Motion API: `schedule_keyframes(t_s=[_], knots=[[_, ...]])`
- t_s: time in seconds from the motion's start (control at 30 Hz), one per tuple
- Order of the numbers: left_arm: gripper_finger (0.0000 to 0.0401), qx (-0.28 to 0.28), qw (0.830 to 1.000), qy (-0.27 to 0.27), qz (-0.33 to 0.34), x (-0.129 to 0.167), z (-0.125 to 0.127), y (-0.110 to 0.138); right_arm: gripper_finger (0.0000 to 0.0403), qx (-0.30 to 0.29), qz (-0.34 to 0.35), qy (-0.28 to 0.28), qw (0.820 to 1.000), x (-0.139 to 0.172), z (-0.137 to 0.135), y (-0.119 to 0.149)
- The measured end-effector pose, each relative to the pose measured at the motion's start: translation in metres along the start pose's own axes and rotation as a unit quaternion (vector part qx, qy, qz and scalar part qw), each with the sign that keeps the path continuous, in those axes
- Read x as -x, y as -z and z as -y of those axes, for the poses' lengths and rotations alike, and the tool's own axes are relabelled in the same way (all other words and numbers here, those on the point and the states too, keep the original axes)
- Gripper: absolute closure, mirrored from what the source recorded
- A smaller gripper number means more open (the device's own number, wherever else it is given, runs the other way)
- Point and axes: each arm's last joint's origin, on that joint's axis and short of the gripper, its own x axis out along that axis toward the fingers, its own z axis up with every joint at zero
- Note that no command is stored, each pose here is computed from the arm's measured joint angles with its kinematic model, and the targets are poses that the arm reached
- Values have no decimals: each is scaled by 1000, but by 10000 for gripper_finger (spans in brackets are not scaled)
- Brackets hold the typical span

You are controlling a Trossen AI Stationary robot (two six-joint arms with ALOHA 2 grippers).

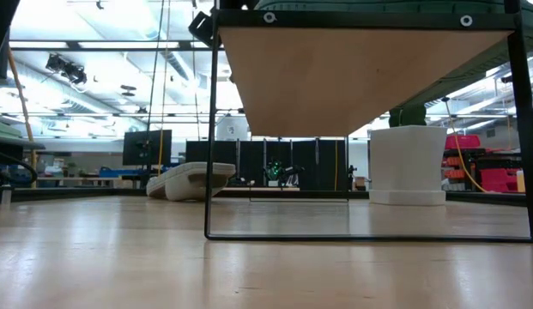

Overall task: Pick and place slides into the shelf
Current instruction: Put the bottom gray slide on the shelf

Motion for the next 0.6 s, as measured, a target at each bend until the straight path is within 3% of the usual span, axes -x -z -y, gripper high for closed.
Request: schedule_keyframes(t_s=[0.23, 0.6], knots=[[315, -18, 1000, 9, -12, 12, 0, 0, 373, -1, 0, 6, 1000, -2, 2, -2], [308, -108, 994, 20, -24, 24, 0, 1, 373, -2, -1, 22, 1000, -8, 9, -7]])
